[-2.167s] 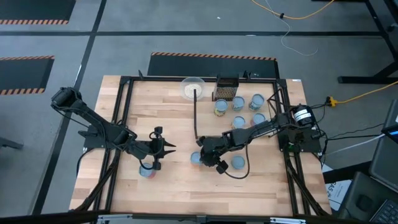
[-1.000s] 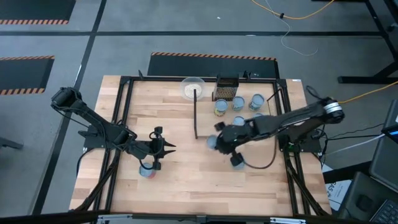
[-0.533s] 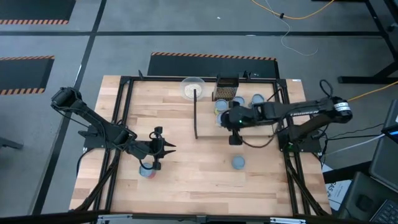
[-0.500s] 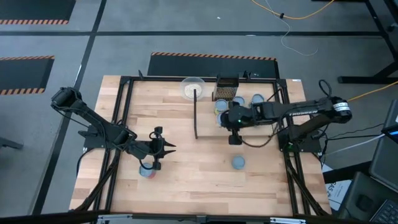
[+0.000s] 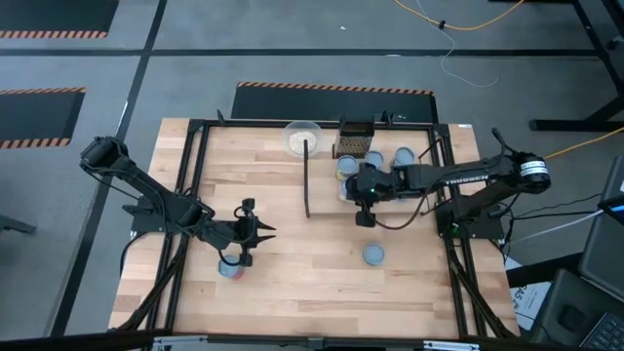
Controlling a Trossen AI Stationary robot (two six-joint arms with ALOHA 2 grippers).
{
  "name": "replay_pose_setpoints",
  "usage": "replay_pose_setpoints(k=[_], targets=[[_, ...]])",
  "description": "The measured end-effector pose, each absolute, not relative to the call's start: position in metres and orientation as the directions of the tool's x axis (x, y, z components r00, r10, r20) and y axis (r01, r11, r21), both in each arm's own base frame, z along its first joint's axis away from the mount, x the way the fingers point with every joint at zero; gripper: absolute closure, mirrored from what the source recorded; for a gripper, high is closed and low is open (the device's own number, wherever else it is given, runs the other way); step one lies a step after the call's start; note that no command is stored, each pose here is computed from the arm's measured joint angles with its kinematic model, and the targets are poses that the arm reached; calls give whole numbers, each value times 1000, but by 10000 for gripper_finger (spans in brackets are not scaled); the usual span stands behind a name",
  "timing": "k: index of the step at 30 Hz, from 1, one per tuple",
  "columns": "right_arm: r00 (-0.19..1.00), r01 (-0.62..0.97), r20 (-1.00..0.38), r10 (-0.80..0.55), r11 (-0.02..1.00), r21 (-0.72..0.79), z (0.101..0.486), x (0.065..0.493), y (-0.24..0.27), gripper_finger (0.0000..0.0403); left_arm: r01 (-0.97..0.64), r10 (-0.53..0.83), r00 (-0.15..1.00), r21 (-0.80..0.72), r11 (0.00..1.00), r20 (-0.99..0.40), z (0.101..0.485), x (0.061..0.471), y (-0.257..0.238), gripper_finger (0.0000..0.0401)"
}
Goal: Pick and place cans onto a shelf
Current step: Put the canned meatballs on the shelf
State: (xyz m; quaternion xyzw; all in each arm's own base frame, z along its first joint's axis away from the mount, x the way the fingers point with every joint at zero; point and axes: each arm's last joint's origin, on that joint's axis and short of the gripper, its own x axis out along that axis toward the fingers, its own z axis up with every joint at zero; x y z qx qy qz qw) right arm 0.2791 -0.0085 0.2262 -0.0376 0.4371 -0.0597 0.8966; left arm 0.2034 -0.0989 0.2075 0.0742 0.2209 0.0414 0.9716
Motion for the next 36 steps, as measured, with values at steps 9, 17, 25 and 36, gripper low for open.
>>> replay_pose_setpoints(k=[9,17,25,36], targets=[[605,74,-784,-140,990,-120,222,280,-9,390,-48,113,899,162,986,-423,207,203,-99,328],[573,68,-807,-139,990,-123,210,285,-9,390,-48,113,899,163,986,-423,207,203,-99,328],[564,66,-814,-139,990,-124,207,287,-9,384,-48,113,899,163,986,-423,207,203,-99,328],[561,63,-816,-139,990,-126,207,287,-9,359,-48,113,899,163,986,-424,207,203,-99,328]])
